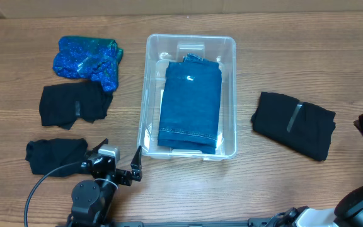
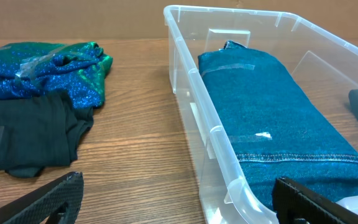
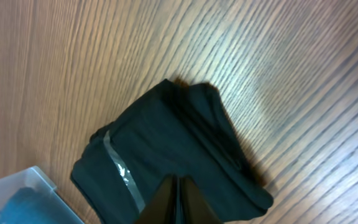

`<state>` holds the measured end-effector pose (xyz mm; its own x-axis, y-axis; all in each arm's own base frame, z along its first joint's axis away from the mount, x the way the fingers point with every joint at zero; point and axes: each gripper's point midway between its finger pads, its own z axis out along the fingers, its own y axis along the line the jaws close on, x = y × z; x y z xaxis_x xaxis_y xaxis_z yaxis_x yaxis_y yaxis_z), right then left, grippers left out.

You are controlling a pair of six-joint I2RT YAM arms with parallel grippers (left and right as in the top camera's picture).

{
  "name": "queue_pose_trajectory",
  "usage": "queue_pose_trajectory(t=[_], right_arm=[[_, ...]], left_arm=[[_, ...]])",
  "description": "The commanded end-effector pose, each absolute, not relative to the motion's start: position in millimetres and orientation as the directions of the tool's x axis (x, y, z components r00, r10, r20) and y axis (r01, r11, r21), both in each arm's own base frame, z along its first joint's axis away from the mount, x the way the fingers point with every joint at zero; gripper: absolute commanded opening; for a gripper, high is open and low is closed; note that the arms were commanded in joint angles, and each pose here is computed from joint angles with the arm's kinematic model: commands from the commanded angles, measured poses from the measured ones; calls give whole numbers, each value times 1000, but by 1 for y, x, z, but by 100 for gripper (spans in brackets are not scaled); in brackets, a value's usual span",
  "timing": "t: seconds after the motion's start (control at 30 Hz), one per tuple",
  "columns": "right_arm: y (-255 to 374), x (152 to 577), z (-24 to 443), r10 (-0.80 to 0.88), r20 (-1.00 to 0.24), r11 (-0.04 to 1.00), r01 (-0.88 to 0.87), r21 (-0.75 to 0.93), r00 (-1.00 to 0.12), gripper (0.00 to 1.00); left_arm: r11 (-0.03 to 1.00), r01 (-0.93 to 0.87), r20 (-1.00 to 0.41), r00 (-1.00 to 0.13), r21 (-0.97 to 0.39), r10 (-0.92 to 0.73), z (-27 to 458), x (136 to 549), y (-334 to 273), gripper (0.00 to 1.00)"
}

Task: Pack container
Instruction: 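Move the right gripper to the black taped garment and grasp it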

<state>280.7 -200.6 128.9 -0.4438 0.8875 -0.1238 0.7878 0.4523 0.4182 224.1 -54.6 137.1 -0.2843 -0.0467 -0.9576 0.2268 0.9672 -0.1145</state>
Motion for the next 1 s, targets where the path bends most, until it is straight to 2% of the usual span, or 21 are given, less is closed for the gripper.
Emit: queue_pose_trajectory(t=[0.0, 0.07, 0.1, 0.27, 0.4, 0.53, 0.63, 0.97], right_arm=[[-202, 280, 132, 875, -173, 483, 794, 370, -452, 64], [-206, 275, 127, 878, -175, 478, 812, 335, -445, 94], [-207, 273, 124, 879, -170, 476, 818, 323, -445, 100], [-205, 271, 84, 890, -102, 450, 824, 345, -444, 100], [-199, 282, 65, 856, -77, 497, 774, 392, -510, 100], [-189, 296, 41, 830, -16, 498, 726, 474, -558, 100], [-183, 308, 36, 793, -34, 528, 658, 536, -608, 100], [-148, 312, -7, 697, 70, 548, 593, 590, -714, 100]], left_arm=[[972, 216, -960, -278, -94, -31, 135, 225, -51, 100], [972, 216, -960, -278, -94, -31, 135, 225, -51, 100], [972, 216, -960, -278, -94, -31, 135, 225, -51, 100], [972, 216, -960, -278, -94, -31, 135, 225, -51, 100], [972, 216, -960, -277, -93, -31, 135, 225, -51, 100], [972, 216, -960, -278, -94, -31, 135, 225, -51, 100], [972, 216, -960, -277, -93, -31, 135, 225, -51, 100], [972, 216, -960, -277, -93, -31, 135, 225, -51, 100]])
